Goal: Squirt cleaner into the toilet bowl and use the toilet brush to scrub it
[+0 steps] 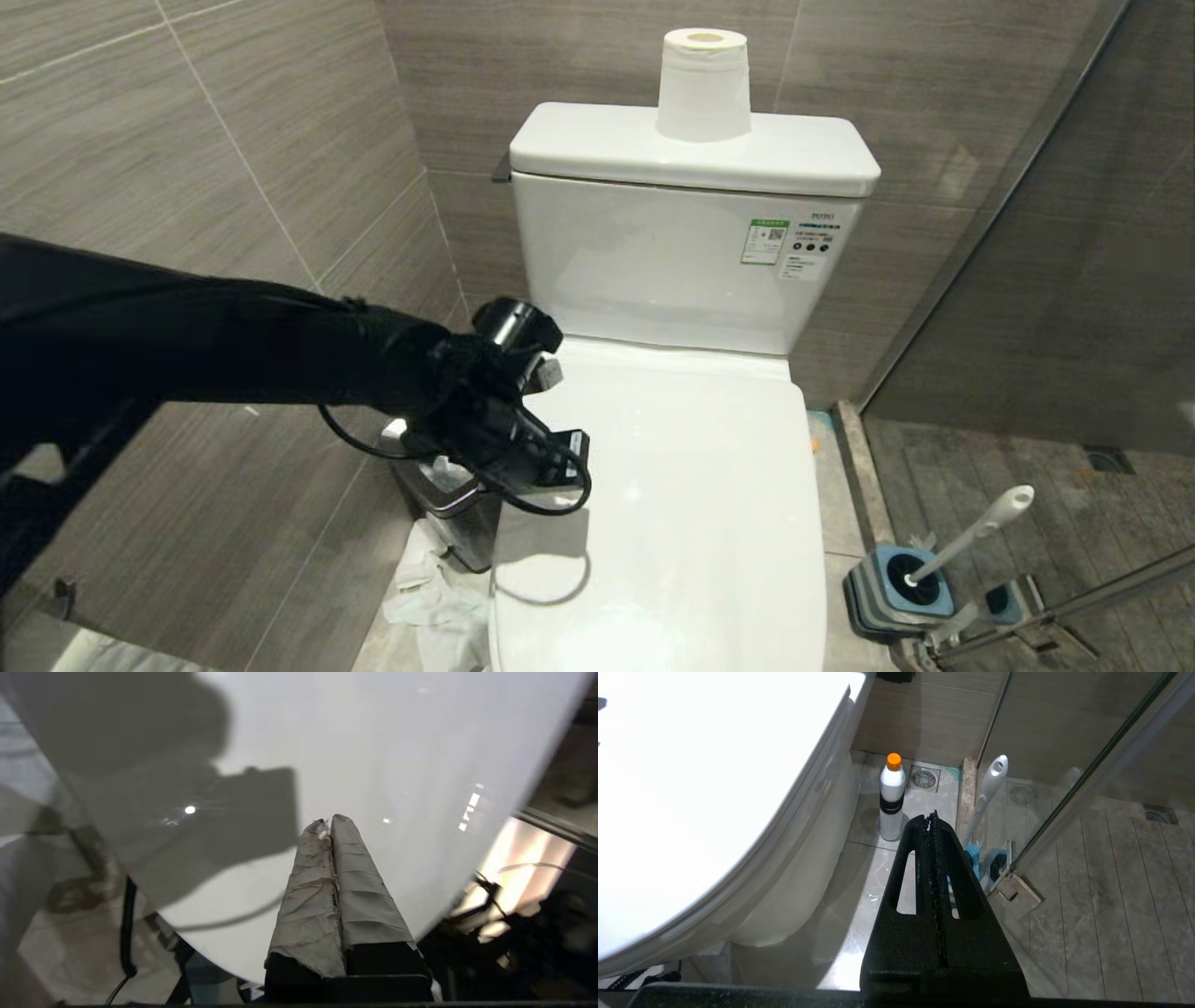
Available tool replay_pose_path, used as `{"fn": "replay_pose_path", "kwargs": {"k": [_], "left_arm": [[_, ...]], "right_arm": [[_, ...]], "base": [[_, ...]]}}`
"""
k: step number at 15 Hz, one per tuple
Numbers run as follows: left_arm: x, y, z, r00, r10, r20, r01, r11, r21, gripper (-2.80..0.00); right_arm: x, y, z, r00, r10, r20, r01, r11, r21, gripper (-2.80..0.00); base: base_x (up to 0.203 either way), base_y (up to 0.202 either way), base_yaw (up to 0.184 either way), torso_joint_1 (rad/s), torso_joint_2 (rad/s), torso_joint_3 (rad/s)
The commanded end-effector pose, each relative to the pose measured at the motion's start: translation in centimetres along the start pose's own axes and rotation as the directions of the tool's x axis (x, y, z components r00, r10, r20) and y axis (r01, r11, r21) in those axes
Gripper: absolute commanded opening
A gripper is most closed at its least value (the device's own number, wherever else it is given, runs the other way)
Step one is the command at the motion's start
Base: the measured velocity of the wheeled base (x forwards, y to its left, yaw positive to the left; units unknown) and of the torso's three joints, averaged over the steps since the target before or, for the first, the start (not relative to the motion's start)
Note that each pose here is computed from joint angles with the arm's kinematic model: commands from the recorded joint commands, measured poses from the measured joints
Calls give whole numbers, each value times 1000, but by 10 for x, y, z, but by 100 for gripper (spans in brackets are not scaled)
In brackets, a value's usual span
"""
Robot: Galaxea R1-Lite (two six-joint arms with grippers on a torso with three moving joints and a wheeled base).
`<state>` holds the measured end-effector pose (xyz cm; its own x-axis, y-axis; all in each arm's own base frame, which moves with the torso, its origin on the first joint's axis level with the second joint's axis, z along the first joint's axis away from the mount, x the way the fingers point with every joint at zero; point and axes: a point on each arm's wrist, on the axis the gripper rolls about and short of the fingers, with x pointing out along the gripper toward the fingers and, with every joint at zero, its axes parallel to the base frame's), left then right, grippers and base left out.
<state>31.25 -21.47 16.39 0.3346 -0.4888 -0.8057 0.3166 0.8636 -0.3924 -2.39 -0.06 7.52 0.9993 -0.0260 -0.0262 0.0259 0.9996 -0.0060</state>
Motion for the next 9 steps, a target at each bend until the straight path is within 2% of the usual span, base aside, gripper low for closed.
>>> {"fn": "replay_pose_path", "kwargs": {"k": [1, 3, 5, 6, 7, 9], "left_arm": [[-85, -13, -5, 985, -152, 87, 149, 988, 42, -280], [-123, -10, -26, 976, -218, -20, 219, 975, 28, -280], [-156, -5, -52, 954, -267, -137, 272, 962, 16, -280], [-171, -2, -65, 940, -290, -179, 301, 953, 38, -280], [-182, 4, -75, 933, -293, -209, 318, 943, 98, -280], [-207, 15, -91, 947, -261, -187, 299, 930, 215, -280]], "right_arm": [[0, 0, 0, 1000, 0, -1, 0, 1000, -1, -280], [0, 0, 0, 1000, 0, -1, 0, 1000, -1, -280], [0, 0, 0, 1000, 1, -1, -1, 1000, -1, -280], [0, 0, 0, 1000, 0, -1, 0, 1000, -1, -280], [0, 0, 0, 1000, 1, -1, -1, 1000, -1, -280], [0, 0, 0, 1000, 0, -1, 0, 1000, -1, -280]], "base": [[0, 0, 0, 0, 0, 0], [0, 0, 0, 0, 0, 0], [0, 0, 0, 0, 0, 0], [0, 0, 0, 0, 0, 0], [0, 0, 0, 0, 0, 0], [0, 0, 0, 0, 0, 0]]}}
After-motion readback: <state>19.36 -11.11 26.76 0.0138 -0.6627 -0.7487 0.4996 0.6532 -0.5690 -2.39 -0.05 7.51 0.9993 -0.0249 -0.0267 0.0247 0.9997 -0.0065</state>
